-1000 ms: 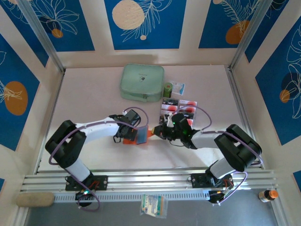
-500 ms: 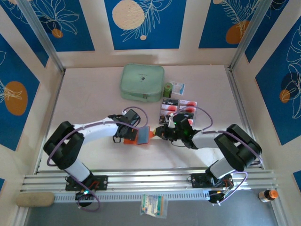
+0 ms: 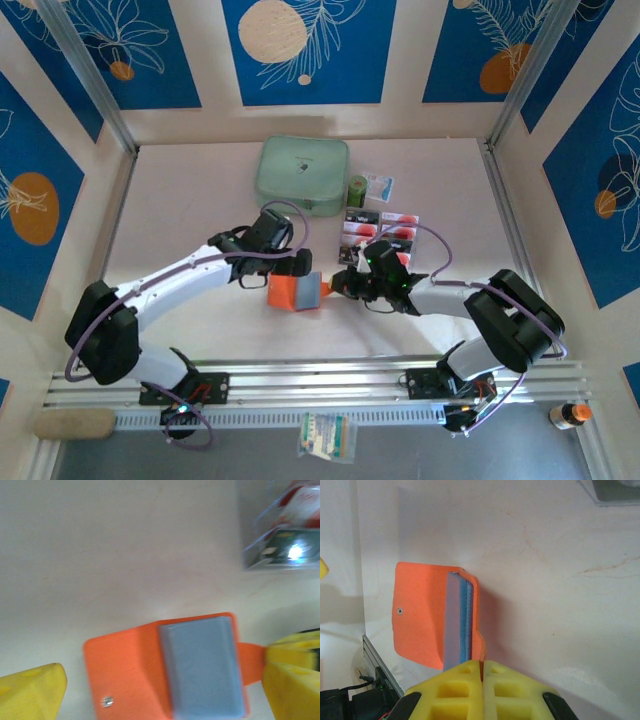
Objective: Put the credit cards into the card holder
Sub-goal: Open the card holder at the center of the table, then flip over the card slot on the card holder.
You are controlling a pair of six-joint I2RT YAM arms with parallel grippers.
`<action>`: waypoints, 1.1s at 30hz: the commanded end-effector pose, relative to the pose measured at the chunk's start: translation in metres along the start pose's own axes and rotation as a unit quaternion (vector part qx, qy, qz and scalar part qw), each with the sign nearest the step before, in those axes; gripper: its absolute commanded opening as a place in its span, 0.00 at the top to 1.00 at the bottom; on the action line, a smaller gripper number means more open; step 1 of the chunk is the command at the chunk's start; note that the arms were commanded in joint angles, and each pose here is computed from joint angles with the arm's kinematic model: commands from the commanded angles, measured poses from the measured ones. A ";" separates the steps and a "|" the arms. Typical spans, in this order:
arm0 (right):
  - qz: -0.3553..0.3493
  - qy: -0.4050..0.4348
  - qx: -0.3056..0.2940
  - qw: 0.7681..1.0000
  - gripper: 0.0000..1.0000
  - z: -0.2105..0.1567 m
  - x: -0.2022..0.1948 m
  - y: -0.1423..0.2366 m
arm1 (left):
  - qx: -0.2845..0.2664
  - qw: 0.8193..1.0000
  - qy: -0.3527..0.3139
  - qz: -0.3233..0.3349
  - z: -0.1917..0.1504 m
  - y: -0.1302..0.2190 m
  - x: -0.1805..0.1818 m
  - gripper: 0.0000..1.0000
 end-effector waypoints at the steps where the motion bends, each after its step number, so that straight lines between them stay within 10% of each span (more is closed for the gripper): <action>1: 0.009 0.019 -0.006 1.000 1.00 0.002 0.012 0.002 | -0.014 0.995 0.055 -0.087 0.006 0.001 -0.017 0.00; 27: -0.052 -0.009 -0.002 0.999 1.00 0.000 -0.028 -0.008 | 0.038 0.996 0.038 -0.075 -0.074 -0.071 0.007 0.00; 33: -0.064 -0.006 0.007 0.998 0.79 0.004 -0.024 -0.006 | 0.025 0.996 0.029 -0.080 -0.069 -0.067 0.004 0.00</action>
Point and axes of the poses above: each hand's point on the last joint's axis, 136 mm out from that joint toward the fingers, its own y axis back along the fingers, its own x axis along the line the jaws close on, z = x × y, the point moved 9 cm from there along y, back along the fingers, and after that the axes turned 13 degrees about -y, right-handed, at the moved point
